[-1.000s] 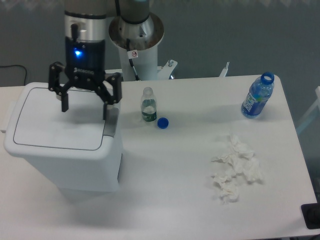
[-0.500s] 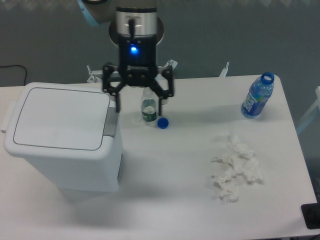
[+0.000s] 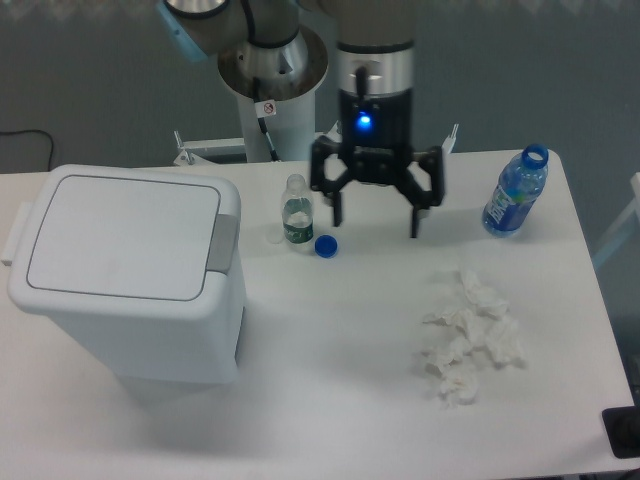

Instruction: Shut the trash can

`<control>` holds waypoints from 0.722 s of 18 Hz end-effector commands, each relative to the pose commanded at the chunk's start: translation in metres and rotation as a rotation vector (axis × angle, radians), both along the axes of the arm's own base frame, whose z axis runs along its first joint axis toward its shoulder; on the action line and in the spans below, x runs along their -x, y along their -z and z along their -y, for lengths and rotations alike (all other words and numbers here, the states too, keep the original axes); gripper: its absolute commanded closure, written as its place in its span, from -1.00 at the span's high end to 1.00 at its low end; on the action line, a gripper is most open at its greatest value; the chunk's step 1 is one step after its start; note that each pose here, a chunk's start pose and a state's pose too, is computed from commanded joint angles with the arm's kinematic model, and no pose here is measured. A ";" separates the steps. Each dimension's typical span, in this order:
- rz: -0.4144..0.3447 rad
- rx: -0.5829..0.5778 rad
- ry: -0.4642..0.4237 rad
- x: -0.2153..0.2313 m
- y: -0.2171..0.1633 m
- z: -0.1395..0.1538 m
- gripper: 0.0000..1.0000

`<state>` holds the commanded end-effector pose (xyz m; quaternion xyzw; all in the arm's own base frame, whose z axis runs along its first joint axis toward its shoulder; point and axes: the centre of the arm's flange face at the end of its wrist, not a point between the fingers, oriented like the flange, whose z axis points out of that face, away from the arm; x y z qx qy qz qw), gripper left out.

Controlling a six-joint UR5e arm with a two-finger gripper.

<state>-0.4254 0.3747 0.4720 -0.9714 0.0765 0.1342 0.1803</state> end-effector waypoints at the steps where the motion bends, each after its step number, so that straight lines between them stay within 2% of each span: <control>1: -0.010 0.021 0.035 0.009 0.001 0.010 1.00; 4: -0.052 0.061 0.110 0.030 -0.006 0.033 1.00; 7: -0.080 0.121 0.171 0.053 0.006 0.045 1.00; 9: -0.090 0.128 0.147 0.065 -0.001 0.056 1.00; 13: -0.063 0.162 0.145 0.073 0.002 0.074 1.00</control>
